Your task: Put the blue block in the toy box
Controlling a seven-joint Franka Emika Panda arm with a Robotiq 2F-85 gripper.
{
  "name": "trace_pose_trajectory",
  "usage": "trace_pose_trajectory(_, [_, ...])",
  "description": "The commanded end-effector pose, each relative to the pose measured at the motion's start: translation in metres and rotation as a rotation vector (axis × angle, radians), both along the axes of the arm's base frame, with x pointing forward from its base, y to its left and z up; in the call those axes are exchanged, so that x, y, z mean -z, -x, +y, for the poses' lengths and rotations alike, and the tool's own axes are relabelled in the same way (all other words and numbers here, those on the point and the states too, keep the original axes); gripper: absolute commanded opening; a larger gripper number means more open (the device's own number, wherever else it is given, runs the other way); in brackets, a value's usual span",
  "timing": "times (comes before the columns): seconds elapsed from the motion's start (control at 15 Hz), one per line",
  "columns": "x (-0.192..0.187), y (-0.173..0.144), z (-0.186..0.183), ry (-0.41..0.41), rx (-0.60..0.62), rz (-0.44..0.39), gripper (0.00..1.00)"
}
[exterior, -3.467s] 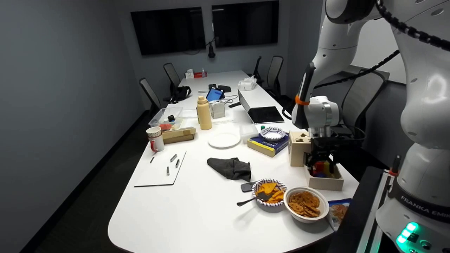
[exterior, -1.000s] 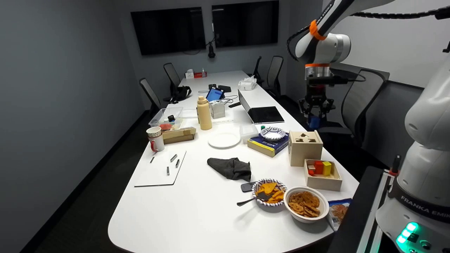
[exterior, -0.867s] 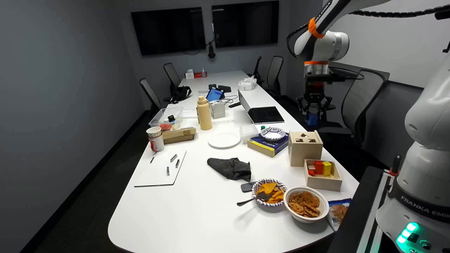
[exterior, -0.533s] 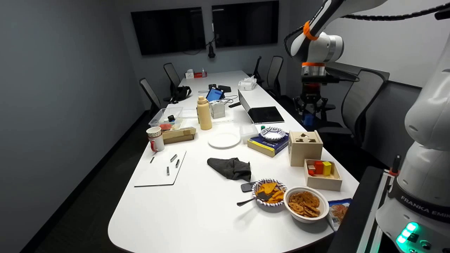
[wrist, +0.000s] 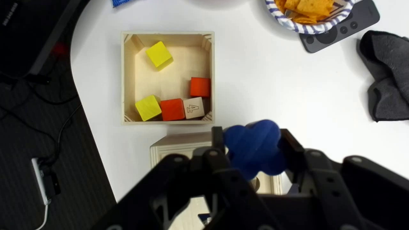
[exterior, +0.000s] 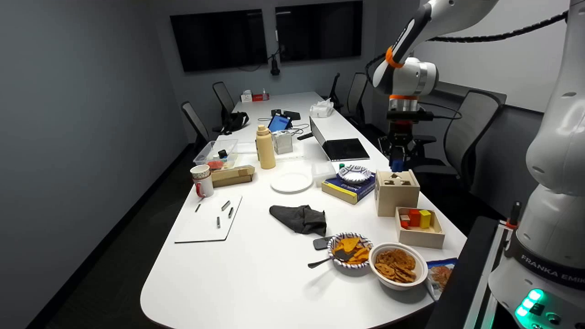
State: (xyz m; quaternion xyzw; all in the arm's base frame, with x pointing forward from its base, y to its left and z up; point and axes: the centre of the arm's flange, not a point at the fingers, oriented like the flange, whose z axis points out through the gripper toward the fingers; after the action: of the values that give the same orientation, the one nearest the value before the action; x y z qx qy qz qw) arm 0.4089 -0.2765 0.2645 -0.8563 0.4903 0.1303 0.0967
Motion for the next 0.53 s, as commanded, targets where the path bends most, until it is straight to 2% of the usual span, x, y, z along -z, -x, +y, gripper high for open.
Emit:
trace_pose_trajectory(0.0, [0.016, -0.014, -0.013, -0.006, 0.033, -0.013, 0.19])
trace_pose_trajectory(0.47, [0.042, -0.018, -0.027, -0.012, 0.084, -0.053, 0.19])
